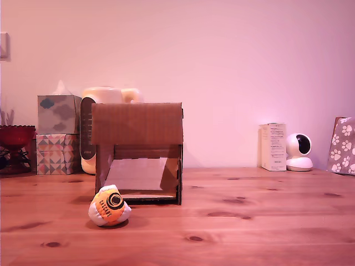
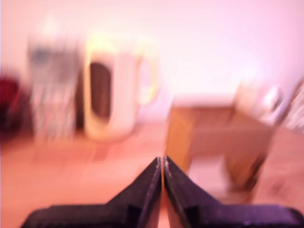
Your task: Drop the footbag into the cardboard dice tower
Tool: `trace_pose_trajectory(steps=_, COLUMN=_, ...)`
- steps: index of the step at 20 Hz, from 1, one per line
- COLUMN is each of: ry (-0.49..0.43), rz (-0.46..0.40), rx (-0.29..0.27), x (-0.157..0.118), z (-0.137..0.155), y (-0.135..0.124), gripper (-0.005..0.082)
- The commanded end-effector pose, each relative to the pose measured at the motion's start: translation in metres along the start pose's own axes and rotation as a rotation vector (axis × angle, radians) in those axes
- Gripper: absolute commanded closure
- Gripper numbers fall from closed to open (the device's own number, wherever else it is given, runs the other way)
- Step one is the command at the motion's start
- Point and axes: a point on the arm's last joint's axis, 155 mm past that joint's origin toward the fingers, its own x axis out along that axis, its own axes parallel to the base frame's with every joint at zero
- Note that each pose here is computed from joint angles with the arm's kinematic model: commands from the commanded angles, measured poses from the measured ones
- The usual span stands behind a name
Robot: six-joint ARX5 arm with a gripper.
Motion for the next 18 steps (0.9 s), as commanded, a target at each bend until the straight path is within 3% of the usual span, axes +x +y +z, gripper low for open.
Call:
trace_pose_trajectory(steps=1, ry=0.061, rz=-0.02, rx=-0.02, x=0.007, z=-0.013, y=-0.004, gripper=0.0791)
trace_pose_trajectory(steps=10, ry=0.404, rz=-0.22, rx=-0.021, x=0.039, z=-0.094, y=-0.056, gripper=0.0791)
trace_pose_trajectory(steps=16, ry=0.488, rz=-0.265, rx=-0.015, x=0.06, z=-0.128, y=-0.07, gripper=0.079)
trace_pose_trajectory(steps=18, ry=0.479, rz=-0.27, rx=-0.013, x=0.069, z=-0.131, y=-0.071, gripper=0.0719)
